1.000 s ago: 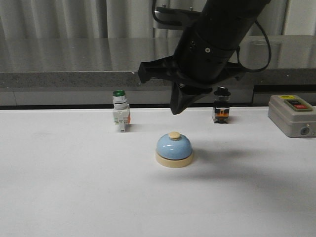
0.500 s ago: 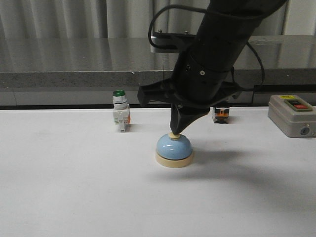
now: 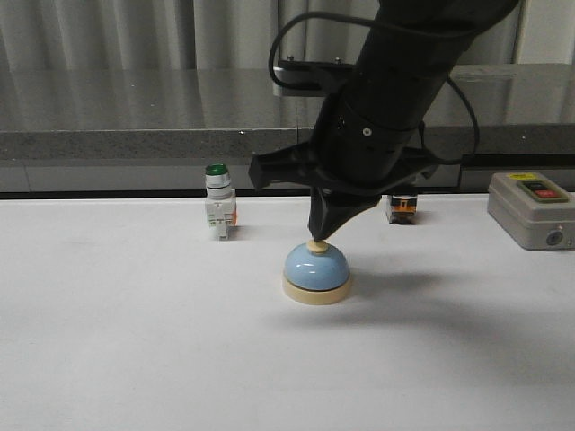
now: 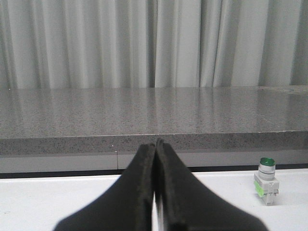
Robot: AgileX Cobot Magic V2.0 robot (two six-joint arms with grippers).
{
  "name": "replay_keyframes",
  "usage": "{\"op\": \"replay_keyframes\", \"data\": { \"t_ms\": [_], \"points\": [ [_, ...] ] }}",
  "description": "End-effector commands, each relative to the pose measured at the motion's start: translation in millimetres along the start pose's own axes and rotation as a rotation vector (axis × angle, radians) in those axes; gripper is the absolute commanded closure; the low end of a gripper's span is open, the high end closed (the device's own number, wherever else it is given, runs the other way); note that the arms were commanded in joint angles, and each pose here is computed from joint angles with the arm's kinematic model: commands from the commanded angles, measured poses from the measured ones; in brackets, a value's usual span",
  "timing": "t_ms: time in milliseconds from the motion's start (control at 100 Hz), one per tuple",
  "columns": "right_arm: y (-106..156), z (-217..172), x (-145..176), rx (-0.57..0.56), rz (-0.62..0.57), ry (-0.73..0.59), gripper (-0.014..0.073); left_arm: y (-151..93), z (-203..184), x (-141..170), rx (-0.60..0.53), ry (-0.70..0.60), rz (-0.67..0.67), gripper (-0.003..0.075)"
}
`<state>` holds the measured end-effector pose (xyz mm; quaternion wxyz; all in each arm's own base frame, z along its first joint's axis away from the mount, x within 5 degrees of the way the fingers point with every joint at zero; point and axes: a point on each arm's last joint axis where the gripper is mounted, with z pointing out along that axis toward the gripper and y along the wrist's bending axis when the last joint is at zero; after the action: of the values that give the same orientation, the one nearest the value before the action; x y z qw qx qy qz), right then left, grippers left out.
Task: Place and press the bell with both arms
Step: 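Press down on the bell button with the closed right gripper, then lift the right gripper off the bell and withdraw it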
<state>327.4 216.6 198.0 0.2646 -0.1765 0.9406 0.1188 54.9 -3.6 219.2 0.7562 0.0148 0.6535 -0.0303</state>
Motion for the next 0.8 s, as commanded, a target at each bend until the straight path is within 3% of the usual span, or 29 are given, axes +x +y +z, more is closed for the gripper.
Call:
{"op": "replay_keyframes", "data": {
  "t_ms": [0, 220, 390, 640, 790],
  "points": [
    [3, -40, -23, -0.026, -0.007, -0.149, 0.0659, 0, -2, 9, 0.007, -0.060, -0.017, 0.0741],
    [1, -85, -30, -0.003, -0.077, -0.262, 0.0659, 0, -2, 9, 0.007, -0.060, -0.017, 0.0741],
    [-22, -125, -25, 0.033, -0.038, -0.341, 0.0659, 0, -2, 9, 0.007, -0.060, -0.017, 0.0741],
    [-74, -180, 14, 0.146, 0.084, -0.430, 0.0659, 0, -2, 9, 0.007, -0.060, -0.017, 0.0741],
    [-89, -211, 45, 0.202, 0.138, -0.500, 0.0659, 0, -2, 9, 0.007, -0.060, -0.017, 0.0741]
  ]
}}
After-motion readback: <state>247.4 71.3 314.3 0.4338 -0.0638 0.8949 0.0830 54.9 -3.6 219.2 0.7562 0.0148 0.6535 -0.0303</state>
